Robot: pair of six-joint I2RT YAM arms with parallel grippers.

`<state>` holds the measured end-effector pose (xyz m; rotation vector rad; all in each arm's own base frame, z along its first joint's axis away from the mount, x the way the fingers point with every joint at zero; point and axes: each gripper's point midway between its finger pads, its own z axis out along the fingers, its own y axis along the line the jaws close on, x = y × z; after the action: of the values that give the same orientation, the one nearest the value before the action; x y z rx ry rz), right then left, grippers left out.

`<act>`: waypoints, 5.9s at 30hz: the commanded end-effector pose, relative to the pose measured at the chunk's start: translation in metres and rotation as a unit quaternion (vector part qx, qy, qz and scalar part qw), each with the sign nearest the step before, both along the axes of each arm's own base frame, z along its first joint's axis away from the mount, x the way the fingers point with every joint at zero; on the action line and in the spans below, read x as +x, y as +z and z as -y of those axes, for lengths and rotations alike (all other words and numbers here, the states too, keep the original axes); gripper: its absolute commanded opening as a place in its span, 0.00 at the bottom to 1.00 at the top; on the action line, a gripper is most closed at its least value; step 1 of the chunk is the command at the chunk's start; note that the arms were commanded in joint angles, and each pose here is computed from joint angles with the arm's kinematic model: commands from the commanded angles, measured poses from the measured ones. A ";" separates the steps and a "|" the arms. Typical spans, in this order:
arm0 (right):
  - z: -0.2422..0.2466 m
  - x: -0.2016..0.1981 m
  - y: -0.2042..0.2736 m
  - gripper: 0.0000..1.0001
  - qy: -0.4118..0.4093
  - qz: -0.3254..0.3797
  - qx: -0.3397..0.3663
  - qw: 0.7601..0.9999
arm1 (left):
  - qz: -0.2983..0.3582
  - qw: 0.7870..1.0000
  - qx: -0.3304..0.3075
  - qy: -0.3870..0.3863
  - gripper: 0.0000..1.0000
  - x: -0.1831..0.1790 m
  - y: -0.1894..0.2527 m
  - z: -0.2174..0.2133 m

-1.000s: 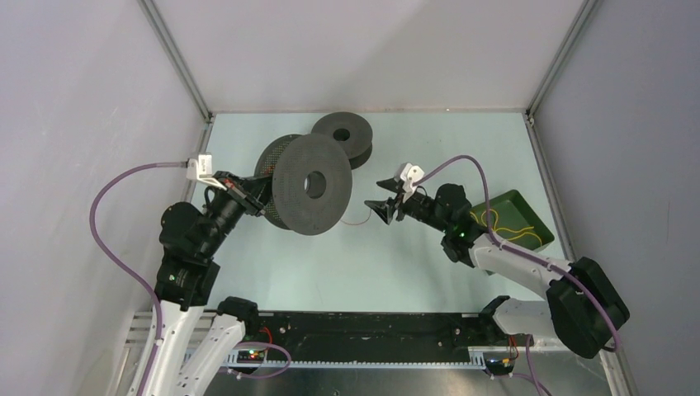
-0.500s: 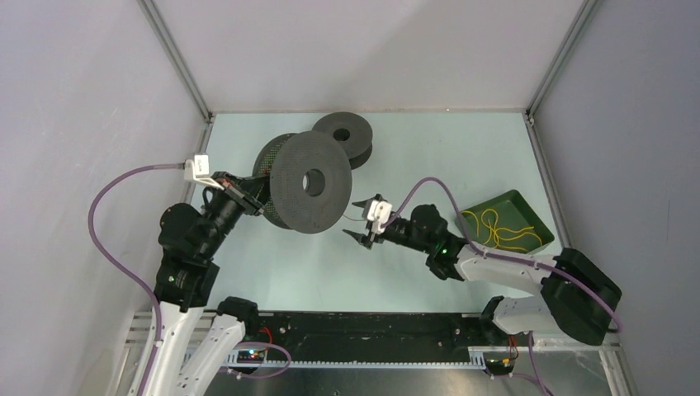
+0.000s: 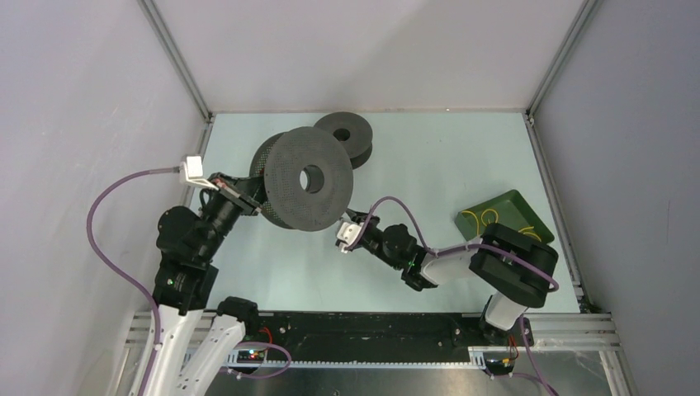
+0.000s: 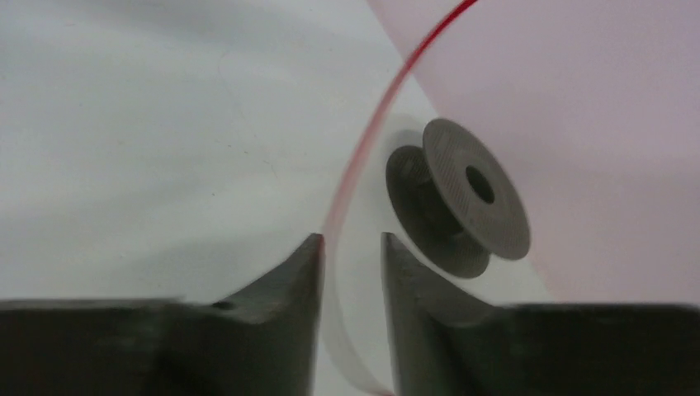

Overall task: Wrap the cables
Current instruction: Wrap the cable around the cable reel.

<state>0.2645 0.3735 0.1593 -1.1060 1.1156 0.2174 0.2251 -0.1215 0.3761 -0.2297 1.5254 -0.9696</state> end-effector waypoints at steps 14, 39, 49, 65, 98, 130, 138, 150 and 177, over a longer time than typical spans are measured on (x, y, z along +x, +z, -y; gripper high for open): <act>-0.018 -0.069 0.055 0.00 0.060 0.001 0.000 0.998 | 0.031 0.985 0.047 0.164 0.00 0.029 0.013 -0.054; -0.035 -0.039 0.148 0.00 0.114 0.011 -0.052 0.992 | 0.043 0.813 0.581 0.013 0.00 0.033 -0.109 -0.008; -0.007 -0.015 0.141 0.00 0.133 -0.061 -0.034 0.989 | 0.146 0.768 0.610 -0.130 0.00 0.007 -0.126 0.029; 0.049 -0.036 0.122 0.00 0.291 -0.180 0.040 0.939 | 0.249 0.829 0.445 -0.229 0.00 -0.043 -0.057 0.064; 0.048 -0.064 0.089 0.09 0.362 -0.320 0.079 0.872 | 0.327 0.834 0.391 -0.211 0.00 -0.058 -0.006 0.062; 0.031 -0.085 0.167 0.00 0.412 -0.175 0.240 0.861 | 0.326 0.933 0.095 -0.117 0.00 -0.070 0.060 0.047; 0.025 -0.081 0.174 0.01 0.399 -0.186 0.279 0.854 | 0.322 0.940 0.036 -0.106 0.00 -0.068 0.062 0.043; 0.015 -0.086 0.180 0.02 0.397 -0.223 0.313 0.833 | 0.324 0.942 -0.019 -0.088 0.00 -0.061 0.064 0.038; 0.057 -0.064 0.186 0.23 0.365 -0.254 0.334 0.831 | 0.324 0.944 -0.001 -0.059 0.00 -0.056 0.059 0.031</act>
<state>0.2069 0.3294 0.3313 -0.7727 0.9474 1.4861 0.1772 -0.1689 0.4005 0.2302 1.0621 -1.0344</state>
